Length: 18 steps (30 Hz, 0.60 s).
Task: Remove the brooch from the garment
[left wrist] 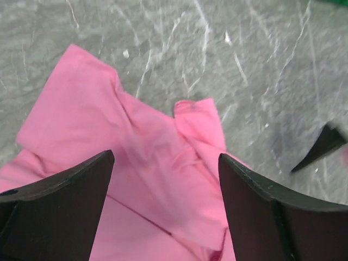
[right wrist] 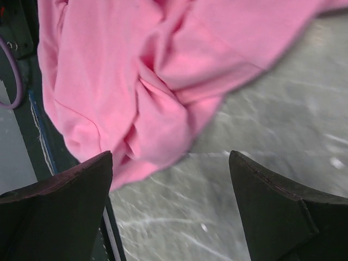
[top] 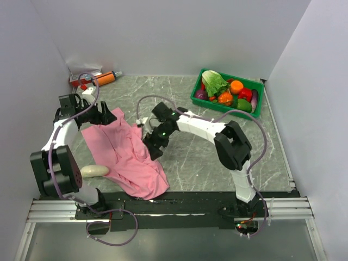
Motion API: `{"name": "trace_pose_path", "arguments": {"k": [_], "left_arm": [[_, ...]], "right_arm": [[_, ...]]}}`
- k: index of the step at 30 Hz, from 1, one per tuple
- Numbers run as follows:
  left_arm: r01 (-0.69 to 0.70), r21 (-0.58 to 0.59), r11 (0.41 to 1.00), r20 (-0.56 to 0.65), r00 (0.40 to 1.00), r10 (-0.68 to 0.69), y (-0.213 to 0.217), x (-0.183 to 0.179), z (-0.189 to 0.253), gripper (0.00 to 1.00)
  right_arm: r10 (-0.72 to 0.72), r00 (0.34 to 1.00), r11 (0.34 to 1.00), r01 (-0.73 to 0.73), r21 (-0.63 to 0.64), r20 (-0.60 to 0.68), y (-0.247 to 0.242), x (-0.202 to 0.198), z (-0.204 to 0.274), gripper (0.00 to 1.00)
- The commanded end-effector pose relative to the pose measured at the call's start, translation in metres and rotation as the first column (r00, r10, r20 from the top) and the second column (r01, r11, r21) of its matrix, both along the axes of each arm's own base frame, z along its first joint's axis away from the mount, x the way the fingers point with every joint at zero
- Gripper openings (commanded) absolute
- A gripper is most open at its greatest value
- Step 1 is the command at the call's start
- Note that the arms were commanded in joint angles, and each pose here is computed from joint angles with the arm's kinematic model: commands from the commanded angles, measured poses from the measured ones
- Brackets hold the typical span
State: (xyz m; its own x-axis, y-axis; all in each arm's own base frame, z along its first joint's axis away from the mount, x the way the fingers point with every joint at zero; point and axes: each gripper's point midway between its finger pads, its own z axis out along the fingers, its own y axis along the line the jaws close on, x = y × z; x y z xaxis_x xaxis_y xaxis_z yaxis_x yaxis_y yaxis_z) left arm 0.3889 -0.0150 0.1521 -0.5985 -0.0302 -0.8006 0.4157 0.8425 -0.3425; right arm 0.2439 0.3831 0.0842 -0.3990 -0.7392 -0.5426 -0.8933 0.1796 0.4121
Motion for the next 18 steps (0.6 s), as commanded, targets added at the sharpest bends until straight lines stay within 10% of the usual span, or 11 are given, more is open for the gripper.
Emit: {"name": "trace_pose_path", "arguments": {"k": [1, 6, 15, 18], "left_arm": [[-0.068, -0.033, 0.997, 0.134, 0.988, 0.072, -0.002, 0.008, 0.05, 0.83], [-0.104, 0.002, 0.995, 0.13, 0.986, 0.103, 0.004, -0.009, 0.051, 0.8], [-0.046, 0.02, 0.999, 0.176, 0.983, 0.041, -0.002, -0.025, 0.066, 0.8], [0.035, 0.013, 0.999, 0.183, 0.982, -0.036, -0.017, -0.028, 0.066, 0.8]], "right_arm": [[-0.008, 1.0, 1.0, 0.007, -0.016, -0.018, 0.024, -0.009, -0.016, 0.92], [0.076, 0.996, 0.997, -0.077, -0.017, -0.05, 0.037, -0.013, -0.032, 0.77], [-0.015, 0.999, 0.999, 0.017, -0.038, 0.052, -0.004, 0.015, 0.007, 0.01], [-0.1, 0.985, 0.994, 0.104, -0.02, 0.141, -0.029, 0.038, 0.037, 0.0]]}}
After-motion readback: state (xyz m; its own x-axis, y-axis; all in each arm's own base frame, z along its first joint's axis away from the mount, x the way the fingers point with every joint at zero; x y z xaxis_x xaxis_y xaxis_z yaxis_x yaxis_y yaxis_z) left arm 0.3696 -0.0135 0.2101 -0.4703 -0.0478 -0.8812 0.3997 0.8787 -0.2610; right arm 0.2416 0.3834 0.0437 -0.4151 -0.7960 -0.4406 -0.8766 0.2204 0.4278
